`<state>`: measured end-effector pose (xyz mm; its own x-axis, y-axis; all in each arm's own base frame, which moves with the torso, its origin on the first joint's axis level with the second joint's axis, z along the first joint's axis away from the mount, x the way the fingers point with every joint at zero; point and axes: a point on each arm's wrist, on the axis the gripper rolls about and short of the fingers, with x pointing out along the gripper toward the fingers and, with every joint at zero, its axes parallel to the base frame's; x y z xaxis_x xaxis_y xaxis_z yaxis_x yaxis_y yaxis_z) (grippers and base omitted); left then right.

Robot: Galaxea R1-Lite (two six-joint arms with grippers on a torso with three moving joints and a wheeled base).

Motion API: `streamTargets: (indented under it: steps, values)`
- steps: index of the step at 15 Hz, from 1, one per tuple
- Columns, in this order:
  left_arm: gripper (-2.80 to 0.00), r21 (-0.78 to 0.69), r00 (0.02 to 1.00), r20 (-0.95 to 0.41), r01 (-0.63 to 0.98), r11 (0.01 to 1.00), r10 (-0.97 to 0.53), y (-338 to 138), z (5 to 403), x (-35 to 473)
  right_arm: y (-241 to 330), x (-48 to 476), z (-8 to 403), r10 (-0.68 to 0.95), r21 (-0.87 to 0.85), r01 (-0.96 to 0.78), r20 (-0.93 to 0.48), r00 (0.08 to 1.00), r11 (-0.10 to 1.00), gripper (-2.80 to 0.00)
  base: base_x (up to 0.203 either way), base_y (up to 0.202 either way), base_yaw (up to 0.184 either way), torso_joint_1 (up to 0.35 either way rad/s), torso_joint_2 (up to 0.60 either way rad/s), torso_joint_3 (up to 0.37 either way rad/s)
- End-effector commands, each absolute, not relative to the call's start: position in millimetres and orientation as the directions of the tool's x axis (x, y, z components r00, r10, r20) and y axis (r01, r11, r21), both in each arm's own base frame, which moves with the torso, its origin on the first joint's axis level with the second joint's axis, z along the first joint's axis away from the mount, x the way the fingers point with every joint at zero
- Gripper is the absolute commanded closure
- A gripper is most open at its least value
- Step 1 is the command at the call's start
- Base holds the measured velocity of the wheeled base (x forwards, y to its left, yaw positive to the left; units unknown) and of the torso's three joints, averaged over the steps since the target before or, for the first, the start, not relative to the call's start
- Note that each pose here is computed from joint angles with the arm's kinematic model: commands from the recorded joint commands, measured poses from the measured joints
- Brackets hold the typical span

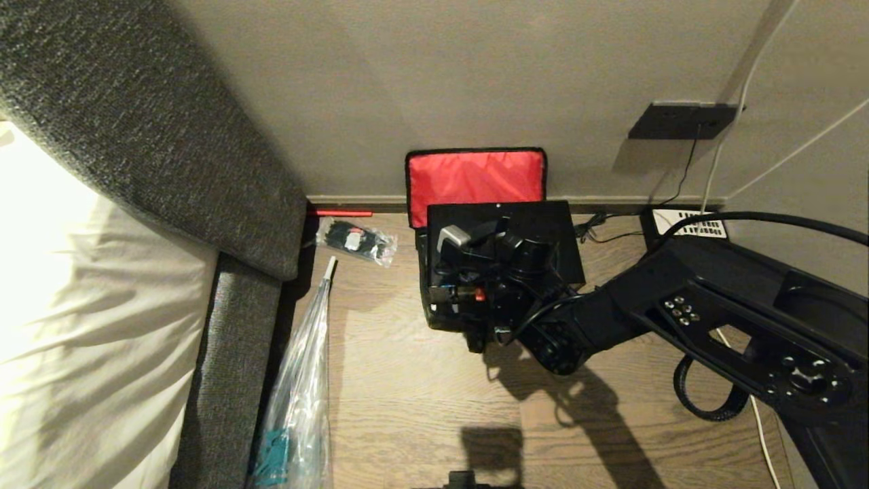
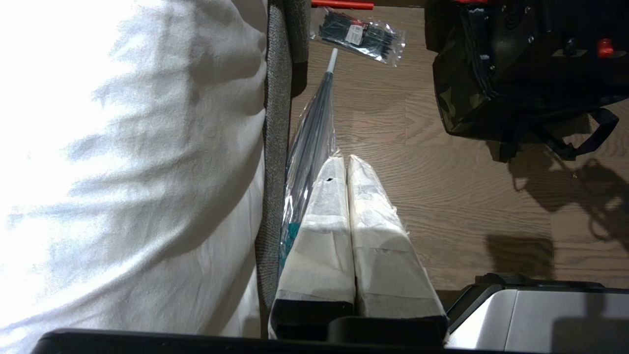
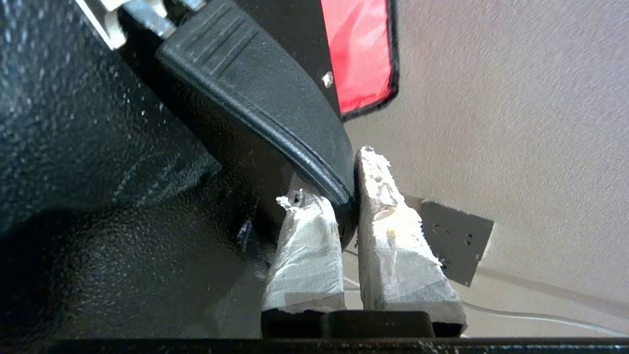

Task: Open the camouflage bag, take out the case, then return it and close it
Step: Place the black box back

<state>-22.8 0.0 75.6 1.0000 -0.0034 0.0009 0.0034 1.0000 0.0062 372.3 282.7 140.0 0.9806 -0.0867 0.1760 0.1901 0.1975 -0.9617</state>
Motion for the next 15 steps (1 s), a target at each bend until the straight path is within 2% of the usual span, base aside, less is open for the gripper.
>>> streamTargets:
  steps: [1,9,15]
  values:
    - [0.0,0.006,1.0,0.002,0.003,1.0,-0.003,0,76,-23,285,375,135,-0.091,-0.962,0.194,0.179,0.98,0.194,0.0,0.0,0.0,0.0,0.0,0.0,0.0]
    - [0.0,0.006,1.0,0.002,0.003,1.0,-0.003,0,76,-23,288,379,125,-0.09,-0.963,0.189,0.175,0.98,0.191,0.0,0.0,0.0,0.0,0.0,0.0,0.0]
    - [0.0,0.006,1.0,0.002,0.003,1.0,-0.003,0,76,-23,281,375,151,-0.102,-0.951,0.223,0.206,0.973,0.212,0.0,0.0,0.0,0.0,0.0,0.0,0.0]
